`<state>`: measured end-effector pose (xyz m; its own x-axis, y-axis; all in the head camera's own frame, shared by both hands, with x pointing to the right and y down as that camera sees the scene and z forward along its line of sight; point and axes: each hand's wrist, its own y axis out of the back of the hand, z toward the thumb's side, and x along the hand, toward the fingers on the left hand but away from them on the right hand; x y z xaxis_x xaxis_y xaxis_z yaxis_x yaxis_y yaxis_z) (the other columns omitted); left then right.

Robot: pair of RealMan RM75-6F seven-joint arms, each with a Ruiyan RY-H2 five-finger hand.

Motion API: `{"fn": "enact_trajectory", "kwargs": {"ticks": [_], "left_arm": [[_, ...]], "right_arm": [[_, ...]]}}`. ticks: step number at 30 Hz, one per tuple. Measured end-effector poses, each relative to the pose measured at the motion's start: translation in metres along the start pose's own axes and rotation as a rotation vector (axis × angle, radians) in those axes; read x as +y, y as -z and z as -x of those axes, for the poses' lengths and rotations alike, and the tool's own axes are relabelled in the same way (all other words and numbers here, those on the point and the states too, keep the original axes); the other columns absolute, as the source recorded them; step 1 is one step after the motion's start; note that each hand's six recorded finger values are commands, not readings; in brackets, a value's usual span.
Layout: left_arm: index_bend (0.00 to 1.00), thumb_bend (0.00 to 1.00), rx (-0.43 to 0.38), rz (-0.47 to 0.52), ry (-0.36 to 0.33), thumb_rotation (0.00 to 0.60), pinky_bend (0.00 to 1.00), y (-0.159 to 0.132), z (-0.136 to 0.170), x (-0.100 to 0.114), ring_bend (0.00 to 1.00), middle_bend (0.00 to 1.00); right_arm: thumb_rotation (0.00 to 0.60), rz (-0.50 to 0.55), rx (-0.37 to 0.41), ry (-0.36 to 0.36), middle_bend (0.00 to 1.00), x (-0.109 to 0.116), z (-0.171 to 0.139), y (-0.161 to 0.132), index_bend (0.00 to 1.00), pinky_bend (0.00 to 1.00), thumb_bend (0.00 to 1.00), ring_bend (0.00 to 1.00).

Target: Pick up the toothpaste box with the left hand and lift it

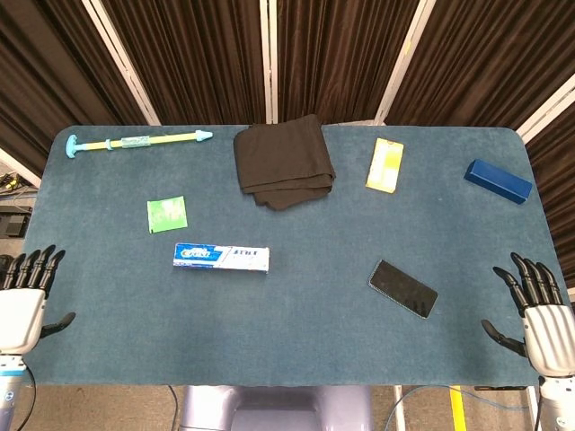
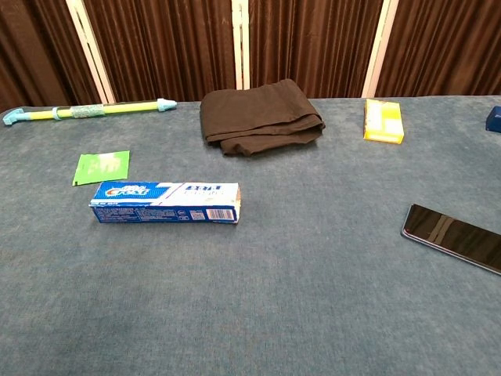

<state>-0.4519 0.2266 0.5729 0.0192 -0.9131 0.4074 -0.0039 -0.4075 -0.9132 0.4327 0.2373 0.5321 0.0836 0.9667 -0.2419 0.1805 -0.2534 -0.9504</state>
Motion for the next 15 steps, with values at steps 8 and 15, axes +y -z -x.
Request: {"fn": "enact_trajectory", "kwargs": {"ticks": [8, 15], "left_arm": [[0.0, 0.07, -0.017, -0.007, 0.023, 0.6, 0.0, -0.005, -0.002, -0.004, 0.0, 0.0], [0.02, 0.07, -0.031, -0.023, 0.005, 0.6, 0.04, -0.012, -0.009, 0.002, 0.0, 0.0]], "right_arm": [[0.6, 0.011, -0.007, 0.003, 0.0, 0.002, 0.0, 0.001, 0.18, 0.06, 0.07, 0.0], [0.6, 0.02, -0.011, -0.002, 0.0, 0.001, 0.001, 0.003, 0.18, 0.06, 0.07, 0.0]]}}
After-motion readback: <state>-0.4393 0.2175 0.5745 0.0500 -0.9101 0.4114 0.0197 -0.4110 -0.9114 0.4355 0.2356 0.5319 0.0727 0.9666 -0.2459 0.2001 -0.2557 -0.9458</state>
